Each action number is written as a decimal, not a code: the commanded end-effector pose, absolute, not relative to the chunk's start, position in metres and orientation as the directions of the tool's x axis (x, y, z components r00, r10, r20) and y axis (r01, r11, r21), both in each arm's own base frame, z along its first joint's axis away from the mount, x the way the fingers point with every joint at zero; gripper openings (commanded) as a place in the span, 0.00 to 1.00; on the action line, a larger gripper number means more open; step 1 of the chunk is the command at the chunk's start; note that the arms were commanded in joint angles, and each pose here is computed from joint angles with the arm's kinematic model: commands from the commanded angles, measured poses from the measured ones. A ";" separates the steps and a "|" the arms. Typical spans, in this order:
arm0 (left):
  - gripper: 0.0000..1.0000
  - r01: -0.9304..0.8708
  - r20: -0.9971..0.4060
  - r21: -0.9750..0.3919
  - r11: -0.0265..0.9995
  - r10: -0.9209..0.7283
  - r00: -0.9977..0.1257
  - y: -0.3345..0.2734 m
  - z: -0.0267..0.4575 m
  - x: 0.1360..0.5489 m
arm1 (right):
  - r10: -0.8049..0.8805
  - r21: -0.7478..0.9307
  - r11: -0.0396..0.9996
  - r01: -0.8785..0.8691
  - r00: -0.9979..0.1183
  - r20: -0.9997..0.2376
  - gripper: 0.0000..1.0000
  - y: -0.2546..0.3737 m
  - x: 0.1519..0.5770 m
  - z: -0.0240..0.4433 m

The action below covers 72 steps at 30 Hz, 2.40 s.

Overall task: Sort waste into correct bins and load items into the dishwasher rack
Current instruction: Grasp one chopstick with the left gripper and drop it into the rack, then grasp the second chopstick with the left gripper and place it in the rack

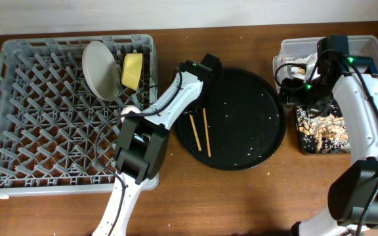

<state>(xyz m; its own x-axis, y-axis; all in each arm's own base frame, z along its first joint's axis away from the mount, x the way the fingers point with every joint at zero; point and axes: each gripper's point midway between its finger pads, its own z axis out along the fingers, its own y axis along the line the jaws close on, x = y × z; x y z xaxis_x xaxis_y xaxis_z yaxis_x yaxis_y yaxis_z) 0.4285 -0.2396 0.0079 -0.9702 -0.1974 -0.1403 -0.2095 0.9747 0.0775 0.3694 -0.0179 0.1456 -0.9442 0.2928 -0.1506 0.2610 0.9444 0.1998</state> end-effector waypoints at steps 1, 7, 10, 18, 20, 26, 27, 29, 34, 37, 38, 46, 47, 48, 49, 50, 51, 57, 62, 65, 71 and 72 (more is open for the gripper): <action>0.01 -0.188 -0.112 0.106 0.976 -0.177 -0.978 -0.234 0.004 0.424 | 0.284 0.197 0.948 0.251 -0.945 -0.163 0.91 -0.019 0.369 0.149; 0.01 0.159 -0.133 0.116 0.980 0.174 -0.976 -0.213 0.126 0.436 | 0.284 0.198 0.948 0.250 -0.944 -0.169 0.91 -0.019 0.371 0.149; 0.01 0.211 -0.226 0.041 0.977 0.215 -0.950 -0.196 0.182 0.444 | 0.285 0.197 0.948 0.251 -0.944 -0.167 0.91 -0.019 0.370 0.149; 0.01 0.042 -0.102 0.145 0.988 0.057 -0.993 -0.043 0.209 0.396 | 0.285 0.198 0.948 0.251 -0.944 -0.166 0.91 -0.019 0.370 0.149; 0.01 -0.019 -0.074 0.150 0.989 -0.008 -0.997 -0.016 0.185 0.401 | 0.284 0.198 0.948 0.250 -0.944 -0.166 0.91 -0.019 0.370 0.149; 0.01 -0.025 -0.049 0.156 0.987 -0.018 -0.999 0.013 0.121 0.411 | 0.284 0.198 0.948 0.250 -0.944 -0.167 0.91 -0.019 0.370 0.149; 0.21 -0.025 -0.045 0.156 0.987 -0.018 -0.999 0.013 0.117 0.410 | 0.284 0.198 0.948 0.250 -0.944 -0.167 0.91 -0.019 0.370 0.149; 0.66 -0.027 -0.048 0.184 0.983 -0.018 -0.999 0.018 0.119 0.411 | 0.285 0.198 0.948 0.251 -0.944 -0.166 0.91 -0.019 0.370 0.149; 0.71 -0.018 -0.072 0.074 0.997 -0.013 -0.997 -0.005 0.147 0.409 | 0.284 0.198 0.948 0.250 -0.944 -0.166 0.91 -0.019 0.370 0.149; 0.70 0.003 -0.148 -0.005 1.000 0.002 -0.989 -0.057 0.177 0.403 | 0.285 0.198 0.948 0.251 -0.944 -0.167 0.91 -0.019 0.370 0.149; 0.66 0.023 -0.167 -0.018 1.000 0.020 -0.986 -0.091 0.179 0.400 | 0.285 0.198 0.948 0.251 -0.944 -0.166 0.91 -0.019 0.370 0.149; 0.54 0.108 -0.258 -0.120 0.987 0.074 -0.963 -0.265 0.097 0.390 | 0.284 0.198 0.948 0.251 -0.945 -0.162 0.91 -0.019 0.369 0.149; 0.54 0.113 -0.235 -0.124 0.986 0.082 -0.969 -0.271 0.080 0.390 | 0.284 0.197 0.948 0.251 -0.945 -0.162 0.91 -0.019 0.369 0.149; 0.53 0.118 -0.208 -0.142 0.983 0.087 -0.974 -0.277 0.068 0.389 | 0.285 0.197 0.947 0.252 -0.945 -0.163 0.91 -0.019 0.369 0.149; 0.52 0.123 -0.188 -0.144 0.982 0.094 -0.978 -0.280 0.057 0.387 | 0.284 0.197 0.948 0.251 -0.945 -0.162 0.91 -0.019 0.369 0.149; 0.52 0.129 -0.171 -0.135 0.982 0.105 -0.980 -0.283 0.047 0.384 | 0.284 0.197 0.948 0.251 -0.945 -0.162 0.91 -0.019 0.369 0.149; 0.52 0.137 -0.152 -0.124 0.983 0.118 -0.981 -0.287 0.036 0.380 | 0.285 0.197 0.947 0.252 -0.945 -0.161 0.91 -0.019 0.369 0.149; 0.51 0.120 -0.080 -0.108 0.987 0.112 -0.990 -0.288 0.004 0.371 | 0.285 0.193 0.947 0.258 -0.950 -0.130 0.92 -0.018 0.362 0.136; 0.40 0.131 0.010 -0.150 0.980 0.134 -0.991 -0.292 -0.012 0.356 | 0.285 0.193 0.947 0.258 -0.950 -0.130 0.92 -0.018 0.362 0.136; 0.27 0.125 0.021 -0.128 0.984 0.129 -0.991 -0.286 -0.016 0.355 | 0.285 0.193 0.947 0.258 -0.949 -0.131 0.92 -0.018 0.362 0.136; 0.01 0.128 0.027 -0.088 0.988 0.131 -0.991 -0.281 -0.026 0.354 | 0.285 0.192 0.947 0.258 -0.950 -0.131 0.92 -0.018 0.362 0.136; 0.01 0.128 0.029 -0.088 0.988 0.131 -0.991 -0.281 -0.025 0.354 | 0.285 0.189 0.947 0.258 -0.949 -0.132 0.96 -0.019 0.362 0.136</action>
<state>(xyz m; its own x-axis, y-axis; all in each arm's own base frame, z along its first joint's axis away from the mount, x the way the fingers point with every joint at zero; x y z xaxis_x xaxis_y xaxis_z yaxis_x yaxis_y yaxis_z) 0.3642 -0.2822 0.0042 -0.9927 0.1153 -0.0349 0.1184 0.9874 -0.1053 0.3653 -0.0174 0.1373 -0.9466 0.2939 -0.1326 0.2653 0.9437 0.1973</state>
